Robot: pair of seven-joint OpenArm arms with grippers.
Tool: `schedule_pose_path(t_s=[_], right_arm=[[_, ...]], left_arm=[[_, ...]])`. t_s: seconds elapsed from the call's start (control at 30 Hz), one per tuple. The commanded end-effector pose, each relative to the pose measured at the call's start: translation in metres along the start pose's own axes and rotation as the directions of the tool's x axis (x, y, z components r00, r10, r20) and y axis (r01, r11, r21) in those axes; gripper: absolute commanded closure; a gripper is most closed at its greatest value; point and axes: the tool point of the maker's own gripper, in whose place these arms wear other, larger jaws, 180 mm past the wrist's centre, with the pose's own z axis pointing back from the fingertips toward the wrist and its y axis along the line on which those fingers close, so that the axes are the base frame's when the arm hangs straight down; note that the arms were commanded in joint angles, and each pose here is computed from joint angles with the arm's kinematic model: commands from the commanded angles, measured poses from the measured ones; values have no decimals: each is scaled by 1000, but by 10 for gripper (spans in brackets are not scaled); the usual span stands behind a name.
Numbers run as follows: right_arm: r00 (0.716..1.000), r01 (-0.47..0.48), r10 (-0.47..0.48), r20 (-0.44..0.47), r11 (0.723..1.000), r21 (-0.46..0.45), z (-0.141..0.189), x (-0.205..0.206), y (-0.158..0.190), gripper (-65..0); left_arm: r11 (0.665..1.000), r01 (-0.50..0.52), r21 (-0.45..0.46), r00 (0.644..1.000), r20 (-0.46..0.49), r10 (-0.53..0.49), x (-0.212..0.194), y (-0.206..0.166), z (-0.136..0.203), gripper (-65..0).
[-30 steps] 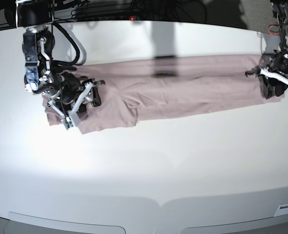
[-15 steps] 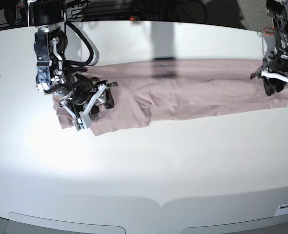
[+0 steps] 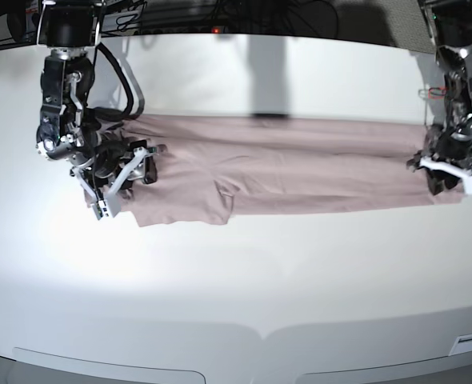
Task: Fold the T-shirt properly
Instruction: 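Grasp the folded strip's ends with both grippers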
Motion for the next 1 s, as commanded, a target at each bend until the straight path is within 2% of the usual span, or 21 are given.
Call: schedule_pose_path(t_s=[0.0, 0.1, 0.23, 0.6, 0.77, 0.97], right_arm=[[1000, -11, 12, 17, 1000, -28, 4, 9, -10, -323], [1000, -12, 12, 23, 1000, -28, 4, 11, -10, -323], [1000, -13, 13, 24, 1000, -29, 4, 12, -10, -323], [997, -36, 40, 70, 998, -52, 6, 42, -18, -323], [997, -40, 44, 71, 998, -55, 7, 53, -19, -323], [997, -41, 45, 70, 998, -56, 7, 54, -19, -323]], left_arm=[[998, 36, -51, 973, -225, -47, -57, -18, 4, -215], [992, 86, -93, 972, -209, -104, -52, -33, -2, -215], [990, 98, -98, 976, -183, -115, -36, -35, -9, -215], [977, 214, -8, 965, -153, -212, 7, 32, -1, -215], [987, 159, 3, 981, -117, -157, 22, 43, 2, -215], [998, 66, -11, 997, 34, -65, 49, 38, 2, -215]])
